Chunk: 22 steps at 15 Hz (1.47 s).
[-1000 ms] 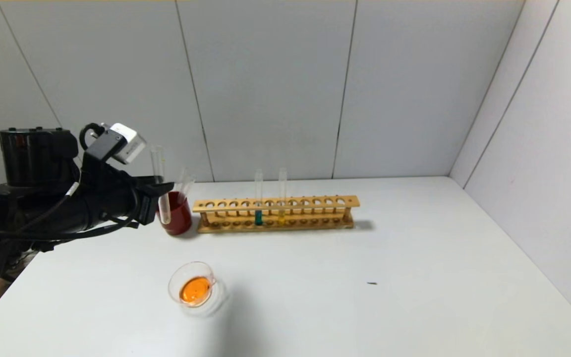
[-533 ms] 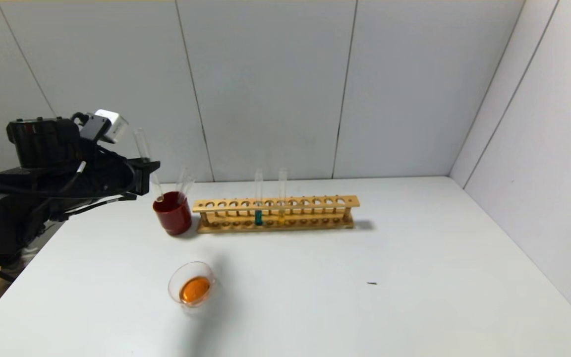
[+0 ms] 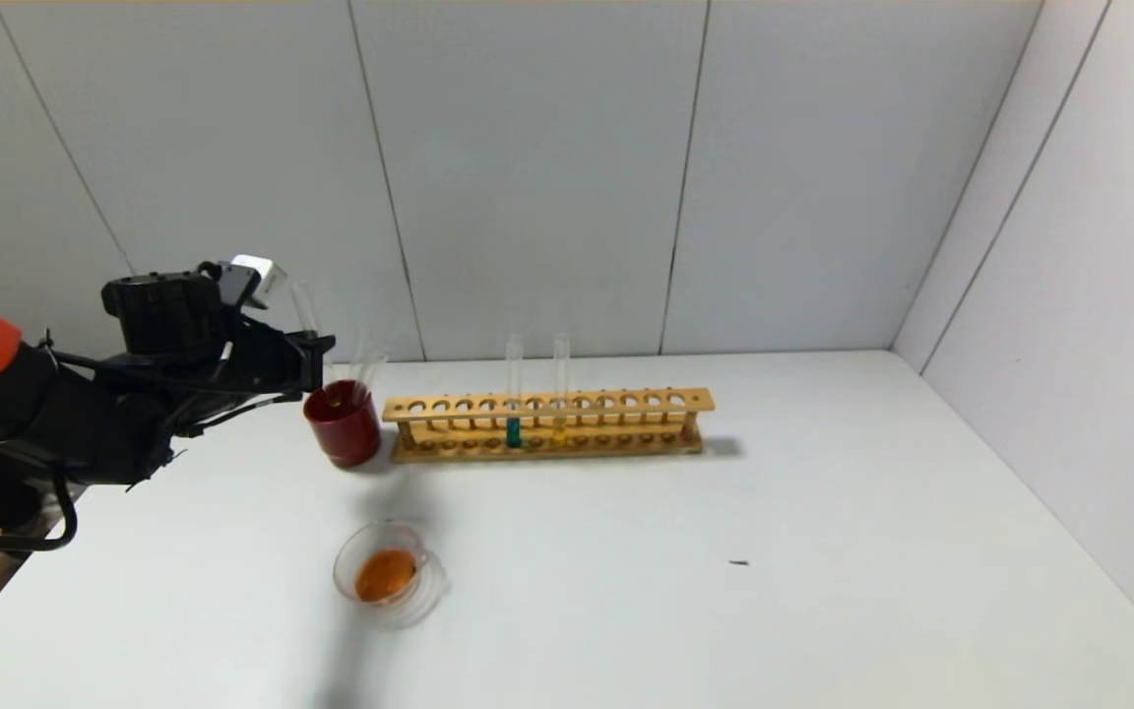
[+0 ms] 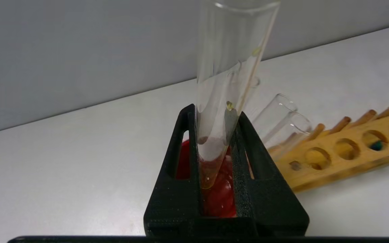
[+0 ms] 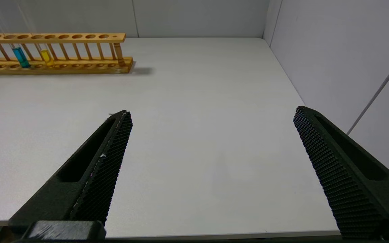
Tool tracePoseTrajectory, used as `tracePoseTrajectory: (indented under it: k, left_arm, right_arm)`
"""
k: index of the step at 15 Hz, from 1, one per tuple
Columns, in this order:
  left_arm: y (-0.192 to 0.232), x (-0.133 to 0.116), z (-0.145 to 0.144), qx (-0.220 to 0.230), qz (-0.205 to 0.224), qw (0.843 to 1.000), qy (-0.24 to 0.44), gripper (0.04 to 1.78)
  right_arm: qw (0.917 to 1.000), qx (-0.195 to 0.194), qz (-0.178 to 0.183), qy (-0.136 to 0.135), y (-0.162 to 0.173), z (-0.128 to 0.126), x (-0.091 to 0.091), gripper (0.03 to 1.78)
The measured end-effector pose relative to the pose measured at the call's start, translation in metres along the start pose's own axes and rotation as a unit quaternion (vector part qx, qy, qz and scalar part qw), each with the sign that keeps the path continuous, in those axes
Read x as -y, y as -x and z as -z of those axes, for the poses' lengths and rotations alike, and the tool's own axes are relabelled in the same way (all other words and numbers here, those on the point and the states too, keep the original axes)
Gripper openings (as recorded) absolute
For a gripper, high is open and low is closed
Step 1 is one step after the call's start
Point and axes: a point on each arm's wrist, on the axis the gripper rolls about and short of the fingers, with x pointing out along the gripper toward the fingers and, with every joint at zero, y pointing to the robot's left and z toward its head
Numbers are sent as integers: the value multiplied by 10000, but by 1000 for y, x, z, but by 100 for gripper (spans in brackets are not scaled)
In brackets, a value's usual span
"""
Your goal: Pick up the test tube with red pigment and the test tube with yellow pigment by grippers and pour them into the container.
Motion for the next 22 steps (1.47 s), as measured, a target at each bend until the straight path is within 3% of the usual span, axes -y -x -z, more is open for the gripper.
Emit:
tracePoseTrajectory:
  k: [8, 11, 14, 19, 22]
  left_arm:
    - [-19, -6, 31, -323, -12, 9995, 74, 31]
    - [-21, -5, 35, -375, -3, 9993, 82, 40]
    - [-20, -4, 35, -392, 13, 9992, 58, 73]
    - [-12, -2, 19, -202, 3, 9998, 8, 151]
    - [5, -1, -6, 82, -34, 9999, -75, 172]
  right_arm:
    - [10000, 0, 2, 0, 0, 0, 0, 175]
    - [10000, 0, 2, 0, 0, 0, 0, 175]
    - [10000, 0, 4, 0, 0, 0, 0, 175]
    - [10000, 0, 2, 0, 0, 0, 0, 175]
    - [10000, 0, 2, 0, 0, 0, 0, 175]
